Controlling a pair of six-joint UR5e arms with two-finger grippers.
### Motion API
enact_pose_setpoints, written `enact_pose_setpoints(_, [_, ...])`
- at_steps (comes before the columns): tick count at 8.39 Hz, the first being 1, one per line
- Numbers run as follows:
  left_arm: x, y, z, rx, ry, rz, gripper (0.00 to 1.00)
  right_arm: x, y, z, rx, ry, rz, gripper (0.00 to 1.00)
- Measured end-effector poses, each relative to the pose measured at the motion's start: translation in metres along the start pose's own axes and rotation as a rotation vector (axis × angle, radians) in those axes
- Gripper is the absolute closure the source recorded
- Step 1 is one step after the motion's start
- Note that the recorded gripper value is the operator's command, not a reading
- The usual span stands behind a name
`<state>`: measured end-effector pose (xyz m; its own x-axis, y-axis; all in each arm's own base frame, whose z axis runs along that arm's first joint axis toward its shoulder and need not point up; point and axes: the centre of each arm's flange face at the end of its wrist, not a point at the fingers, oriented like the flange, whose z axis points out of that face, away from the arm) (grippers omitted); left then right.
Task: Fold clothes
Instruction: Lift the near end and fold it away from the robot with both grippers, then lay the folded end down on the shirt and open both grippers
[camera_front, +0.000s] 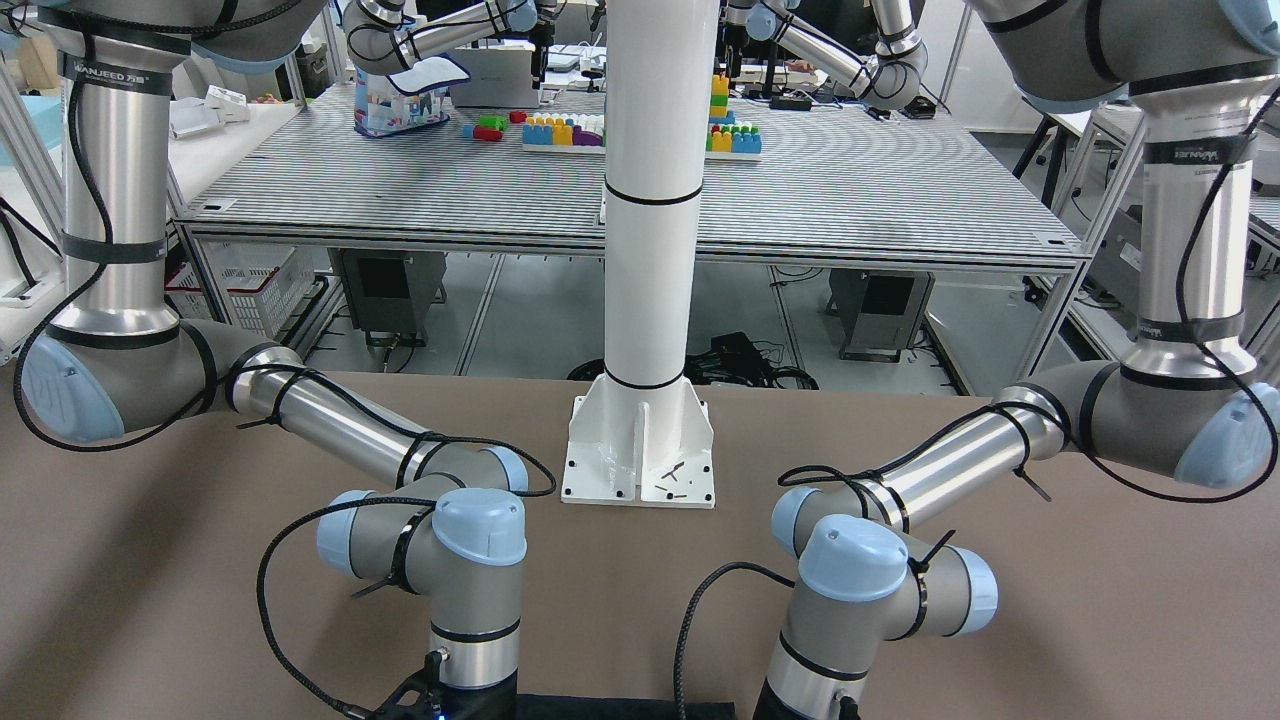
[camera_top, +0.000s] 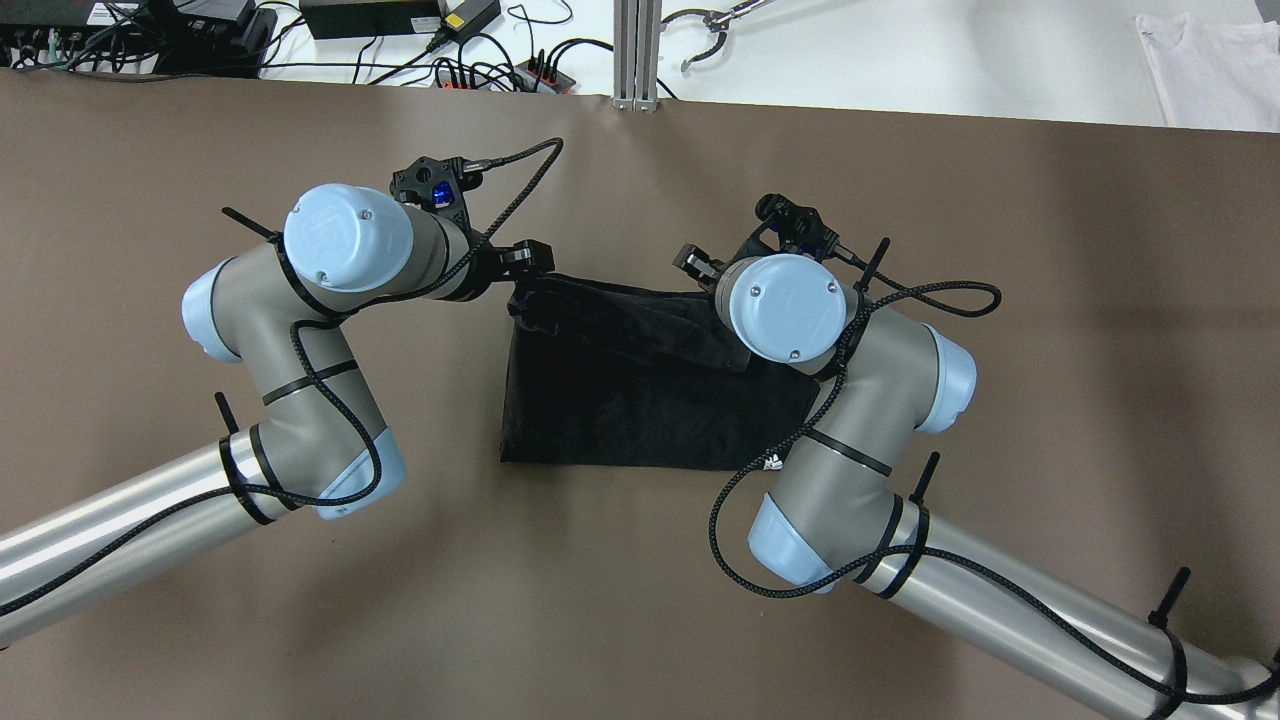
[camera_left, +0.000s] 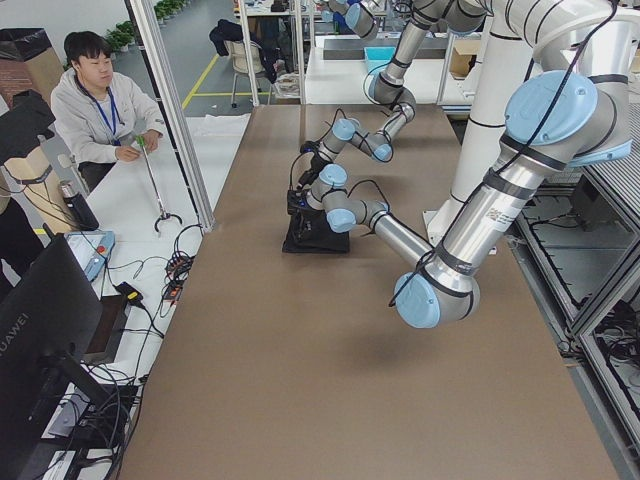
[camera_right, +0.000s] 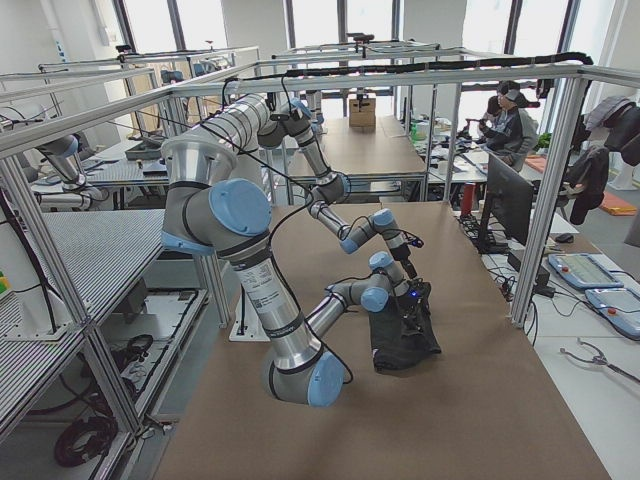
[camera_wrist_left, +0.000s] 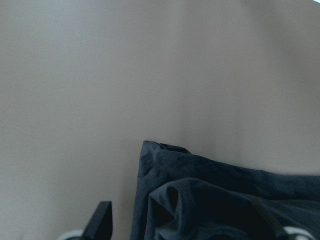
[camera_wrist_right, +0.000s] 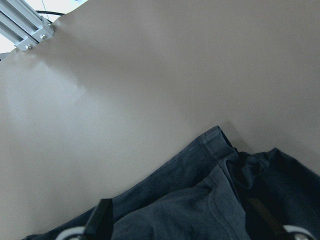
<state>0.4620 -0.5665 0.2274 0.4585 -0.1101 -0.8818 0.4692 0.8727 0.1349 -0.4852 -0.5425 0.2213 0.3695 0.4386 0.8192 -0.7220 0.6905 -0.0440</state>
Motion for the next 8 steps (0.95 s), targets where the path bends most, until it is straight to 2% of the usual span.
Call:
enact_pose_setpoints(2, [-0.01, -0.001, -0.007, -0.005, 0.007, -0.002, 0.0, 0.018, 0.022, -0.005, -0.038, 0.003, 0.059, 0.09])
enact_pose_setpoints(3, [-0.012, -0.001, -0.007, -0.007, 0.006, -0.002, 0.0, 0.032, 0.04, -0.01, -0.06, 0.005, 0.064, 0.18])
enact_pose_setpoints(4, [-0.014, -0.001, -0.007, -0.008, 0.004, -0.002, 0.0, 0.044, 0.057, -0.014, -0.074, 0.009, 0.098, 0.4])
enact_pose_setpoints(5, [-0.016, 0.0, -0.006, -0.008, 0.003, -0.002, 0.0, 0.048, 0.064, -0.016, -0.074, 0.009, 0.148, 0.5])
enact_pose_setpoints(6, [-0.017, 0.0, -0.006, -0.008, 0.002, -0.002, 0.0, 0.048, 0.066, -0.017, -0.066, 0.004, 0.2, 0.51])
enact_pose_setpoints(8, [-0.021, 0.0, -0.005, -0.007, -0.002, -0.003, 0.0, 0.045, 0.061, -0.017, -0.008, -0.015, 0.282, 0.5])
